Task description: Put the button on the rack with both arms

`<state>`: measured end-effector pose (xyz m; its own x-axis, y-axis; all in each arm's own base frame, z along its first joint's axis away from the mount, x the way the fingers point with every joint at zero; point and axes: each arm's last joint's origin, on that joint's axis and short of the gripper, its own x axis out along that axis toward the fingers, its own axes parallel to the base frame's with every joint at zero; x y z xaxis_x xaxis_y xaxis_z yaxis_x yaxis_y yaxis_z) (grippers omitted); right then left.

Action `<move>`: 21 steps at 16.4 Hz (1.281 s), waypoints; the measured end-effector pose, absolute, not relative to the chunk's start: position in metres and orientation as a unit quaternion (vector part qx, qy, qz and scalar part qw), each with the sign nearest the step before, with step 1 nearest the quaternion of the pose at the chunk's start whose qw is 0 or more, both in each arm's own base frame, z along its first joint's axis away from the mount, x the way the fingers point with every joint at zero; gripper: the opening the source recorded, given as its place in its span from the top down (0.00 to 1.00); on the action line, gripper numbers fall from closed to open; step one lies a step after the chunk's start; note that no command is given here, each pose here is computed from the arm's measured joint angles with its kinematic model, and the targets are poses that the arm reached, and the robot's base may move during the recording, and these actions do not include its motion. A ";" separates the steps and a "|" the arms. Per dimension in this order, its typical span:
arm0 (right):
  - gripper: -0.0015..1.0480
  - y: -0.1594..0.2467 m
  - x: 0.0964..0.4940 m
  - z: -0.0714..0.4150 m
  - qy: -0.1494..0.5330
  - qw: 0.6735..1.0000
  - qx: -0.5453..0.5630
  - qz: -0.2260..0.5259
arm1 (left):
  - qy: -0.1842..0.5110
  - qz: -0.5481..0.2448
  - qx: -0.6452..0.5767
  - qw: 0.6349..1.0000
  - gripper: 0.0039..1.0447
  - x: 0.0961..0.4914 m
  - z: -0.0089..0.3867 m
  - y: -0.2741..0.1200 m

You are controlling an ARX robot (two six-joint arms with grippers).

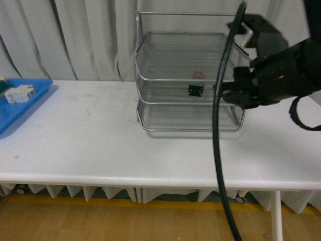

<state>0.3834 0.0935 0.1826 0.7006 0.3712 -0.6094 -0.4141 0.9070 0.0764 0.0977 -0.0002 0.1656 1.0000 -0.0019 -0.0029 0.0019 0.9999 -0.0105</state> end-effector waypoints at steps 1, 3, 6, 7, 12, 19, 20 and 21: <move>0.98 0.087 0.368 0.195 0.303 0.929 -0.021 0.213 | 0.001 -0.001 -0.005 1.000 0.06 0.098 0.166 0.000; 0.98 0.067 0.339 0.212 0.272 0.941 0.002 0.200 | 0.001 -0.001 -0.005 1.000 0.06 0.098 0.166 0.000; 0.98 0.025 0.297 0.229 0.229 0.962 0.025 0.149 | 0.001 -0.001 -0.005 1.000 0.06 0.098 0.166 0.000; 0.98 0.017 0.290 0.235 0.174 0.977 0.018 0.120 | 0.001 -0.001 -0.005 1.000 0.06 0.098 0.166 0.000; 0.98 0.000 0.200 0.230 0.001 1.000 0.002 0.000 | 0.001 -0.001 -0.005 1.000 0.06 0.098 0.166 0.000; 0.98 0.000 0.154 0.192 0.000 1.000 0.002 0.000 | 0.001 -0.001 -0.005 1.000 0.06 0.098 0.166 0.000; 0.98 0.000 0.149 0.187 0.005 1.000 0.002 0.000 | 0.001 -0.001 -0.005 1.000 0.06 0.098 0.166 0.000; 0.98 0.000 0.145 0.185 0.004 1.000 0.002 0.000 | 0.001 -0.001 -0.005 1.000 0.06 0.098 0.166 0.000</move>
